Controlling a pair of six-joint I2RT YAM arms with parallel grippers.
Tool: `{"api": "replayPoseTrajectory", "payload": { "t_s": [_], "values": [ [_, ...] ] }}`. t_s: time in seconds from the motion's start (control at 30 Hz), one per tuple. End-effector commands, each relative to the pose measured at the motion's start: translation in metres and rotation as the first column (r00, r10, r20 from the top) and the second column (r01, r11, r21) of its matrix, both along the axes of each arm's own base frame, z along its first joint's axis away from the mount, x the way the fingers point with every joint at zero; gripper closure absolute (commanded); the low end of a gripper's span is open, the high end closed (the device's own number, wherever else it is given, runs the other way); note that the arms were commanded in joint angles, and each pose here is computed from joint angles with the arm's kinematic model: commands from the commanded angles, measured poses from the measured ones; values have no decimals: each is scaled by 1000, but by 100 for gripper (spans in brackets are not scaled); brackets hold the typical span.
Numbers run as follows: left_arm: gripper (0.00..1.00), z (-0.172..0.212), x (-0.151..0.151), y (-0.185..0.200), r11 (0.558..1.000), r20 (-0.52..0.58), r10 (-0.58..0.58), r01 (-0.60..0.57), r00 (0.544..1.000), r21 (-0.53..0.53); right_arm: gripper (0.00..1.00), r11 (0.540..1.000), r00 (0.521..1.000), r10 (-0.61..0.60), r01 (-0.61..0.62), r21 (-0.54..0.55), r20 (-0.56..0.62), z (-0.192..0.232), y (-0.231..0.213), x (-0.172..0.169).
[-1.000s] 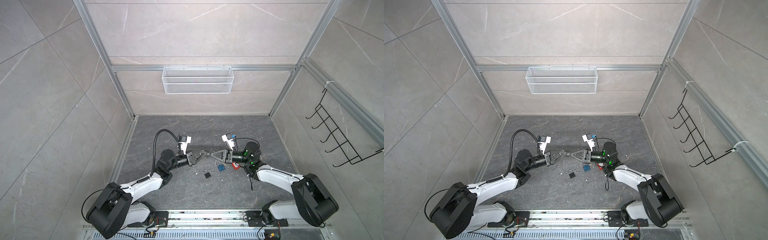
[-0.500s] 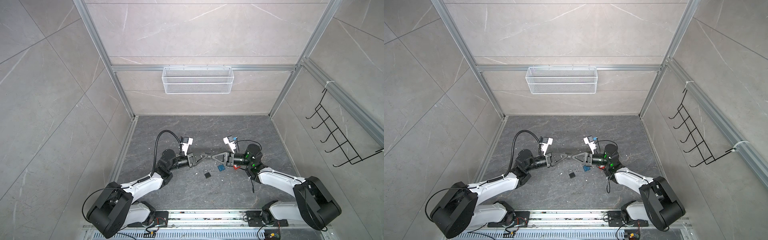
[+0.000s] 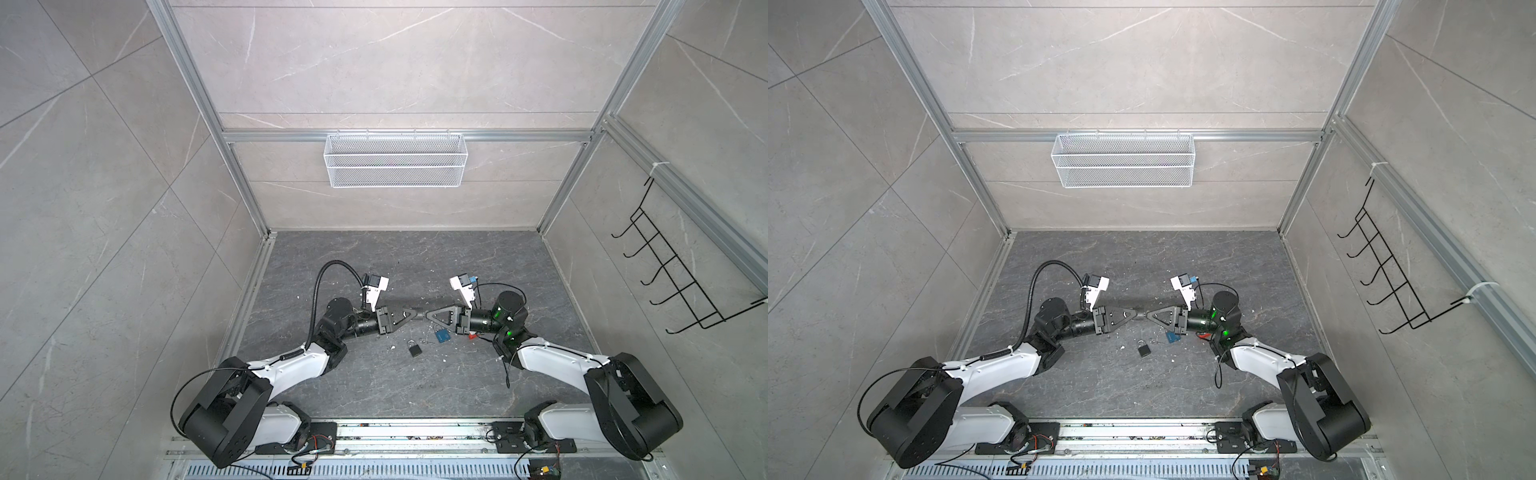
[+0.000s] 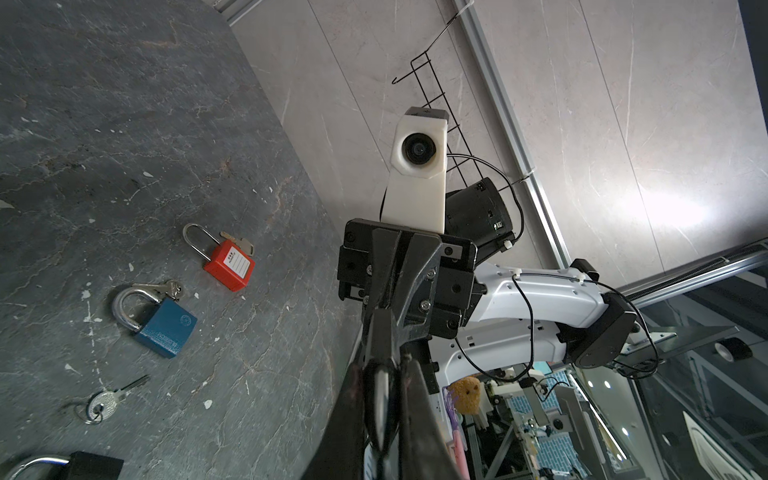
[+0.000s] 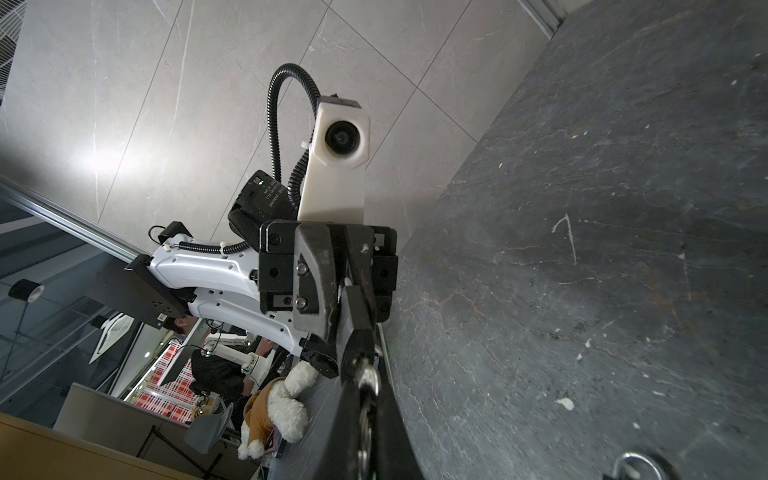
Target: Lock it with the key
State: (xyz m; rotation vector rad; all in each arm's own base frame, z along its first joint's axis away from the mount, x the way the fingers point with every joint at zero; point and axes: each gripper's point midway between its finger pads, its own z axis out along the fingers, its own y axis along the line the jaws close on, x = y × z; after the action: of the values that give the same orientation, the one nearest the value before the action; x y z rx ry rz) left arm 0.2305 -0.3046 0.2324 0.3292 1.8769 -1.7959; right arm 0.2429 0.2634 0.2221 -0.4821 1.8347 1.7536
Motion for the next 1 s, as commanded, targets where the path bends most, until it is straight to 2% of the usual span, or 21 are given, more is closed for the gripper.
{"api": "replayPoseTrajectory", "payload": {
  "t_s": [0.0,0.23,0.47,0.63,0.7,0.8,0.87,0.97],
  "values": [
    [100,24,34,18,990,58,127,-124,990,-64,100,994,991,-105,104,17,86,14,-19,14],
    [100,12,44,10,993,-10,109,-109,994,-48,100,994,981,-84,95,-58,173,10,-9,-1],
    [100,5,51,10,990,-63,124,-127,990,-55,100,980,952,-139,172,-102,274,4,-20,-6],
    [100,7,47,7,995,-35,89,-91,995,-33,100,976,960,-143,177,-127,240,-1,-21,-4],
    [100,5,43,7,997,-14,73,-72,997,19,100,968,965,-173,204,-147,197,-6,-22,3],
    [100,-13,41,11,974,-17,82,-76,997,212,100,943,957,-248,274,-188,150,-14,-28,14],
    [100,-33,37,22,920,9,88,-84,996,383,100,929,952,-277,299,-217,130,-18,-31,19],
    [100,-50,24,39,835,77,38,-73,996,546,100,913,945,-320,327,-245,72,-25,-34,25]
  ]
}}
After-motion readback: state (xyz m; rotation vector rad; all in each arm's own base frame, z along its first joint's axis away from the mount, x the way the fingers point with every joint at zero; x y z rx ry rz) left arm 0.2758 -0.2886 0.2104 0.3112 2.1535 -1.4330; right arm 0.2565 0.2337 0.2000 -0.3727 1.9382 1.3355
